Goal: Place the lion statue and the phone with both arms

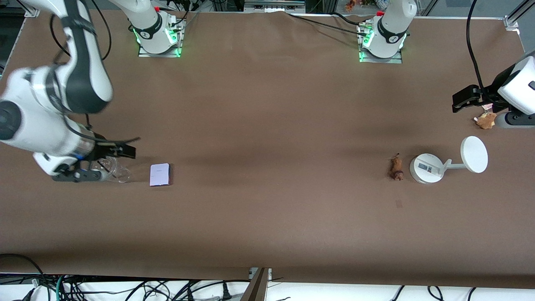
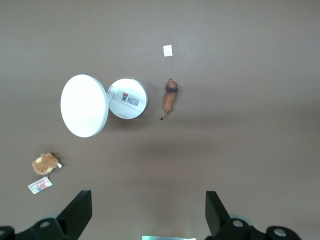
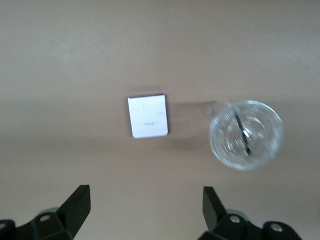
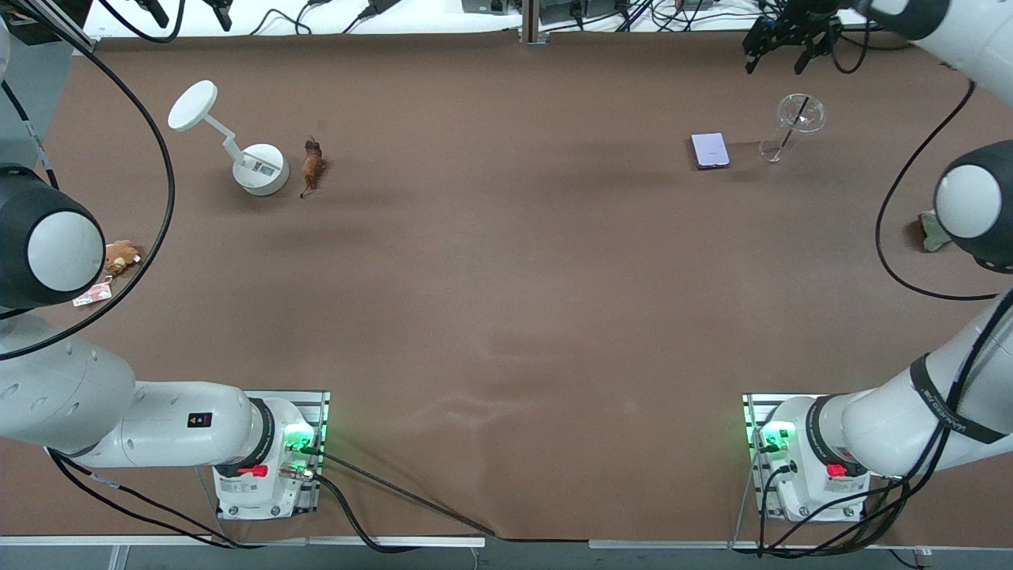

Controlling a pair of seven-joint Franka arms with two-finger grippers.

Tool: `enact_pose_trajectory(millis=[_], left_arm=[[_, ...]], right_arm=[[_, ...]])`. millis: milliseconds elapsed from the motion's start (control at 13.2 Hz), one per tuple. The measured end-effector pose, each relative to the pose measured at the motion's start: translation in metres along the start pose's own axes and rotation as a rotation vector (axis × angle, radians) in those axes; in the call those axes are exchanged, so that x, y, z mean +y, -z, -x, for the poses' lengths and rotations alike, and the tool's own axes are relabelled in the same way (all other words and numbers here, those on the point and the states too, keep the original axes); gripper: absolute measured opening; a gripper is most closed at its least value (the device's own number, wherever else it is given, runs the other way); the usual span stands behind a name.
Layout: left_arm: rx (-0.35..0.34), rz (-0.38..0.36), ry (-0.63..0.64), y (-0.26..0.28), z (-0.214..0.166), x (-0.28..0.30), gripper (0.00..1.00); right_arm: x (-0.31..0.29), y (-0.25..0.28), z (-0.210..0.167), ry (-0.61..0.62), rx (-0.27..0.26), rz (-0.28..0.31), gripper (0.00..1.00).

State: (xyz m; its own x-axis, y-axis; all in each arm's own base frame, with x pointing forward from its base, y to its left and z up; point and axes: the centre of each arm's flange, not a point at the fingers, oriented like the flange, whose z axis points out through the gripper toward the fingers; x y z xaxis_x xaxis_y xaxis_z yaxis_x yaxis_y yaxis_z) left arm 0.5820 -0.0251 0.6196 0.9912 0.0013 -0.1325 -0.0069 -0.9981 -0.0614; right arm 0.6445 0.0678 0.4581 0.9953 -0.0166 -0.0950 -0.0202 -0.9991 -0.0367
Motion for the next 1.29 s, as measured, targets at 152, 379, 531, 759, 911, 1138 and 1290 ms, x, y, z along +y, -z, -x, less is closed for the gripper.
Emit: enact_pose_trajectory(millis=[152,379,531,759,911,1138,1290], left_arm=[[-0.017,-0.001,0.000,-0.001,0.002,0.000,1.00],[-0.020,-0.001,0.000,-0.002,0.002,0.000,1.00],[-0.020,-0.001,0.000,-0.002,0.002,0.000,1.00],[-0.020,-0.001,0.000,-0.002,0.002,0.000,1.00],[-0.020,-0.001,0.001,-0.002,0.002,0.000,1.00],[-0.021,-0.001,0.003,-0.002,0.002,-0.002,1.00],[-0.021,0.002,0.003,-0.002,0.002,-0.002,1.00]], right_arm=[[-0.003,0.039,0.022,-0.023,0.003,-0.018,1.00],[-0.013,0.089,0.055,-0.038,0.028,-0.008,1.00],[-0.010,0.123,0.075,-0.040,0.077,0.016,1.00],[0.009,0.149,0.092,-0.069,0.106,0.015,1.00],[0.008,0.145,0.091,-0.068,0.095,0.018,1.00],[0.004,0.141,0.088,-0.061,0.089,0.019,1.00],[0.003,0.140,0.087,-0.059,0.088,0.019,1.00]])
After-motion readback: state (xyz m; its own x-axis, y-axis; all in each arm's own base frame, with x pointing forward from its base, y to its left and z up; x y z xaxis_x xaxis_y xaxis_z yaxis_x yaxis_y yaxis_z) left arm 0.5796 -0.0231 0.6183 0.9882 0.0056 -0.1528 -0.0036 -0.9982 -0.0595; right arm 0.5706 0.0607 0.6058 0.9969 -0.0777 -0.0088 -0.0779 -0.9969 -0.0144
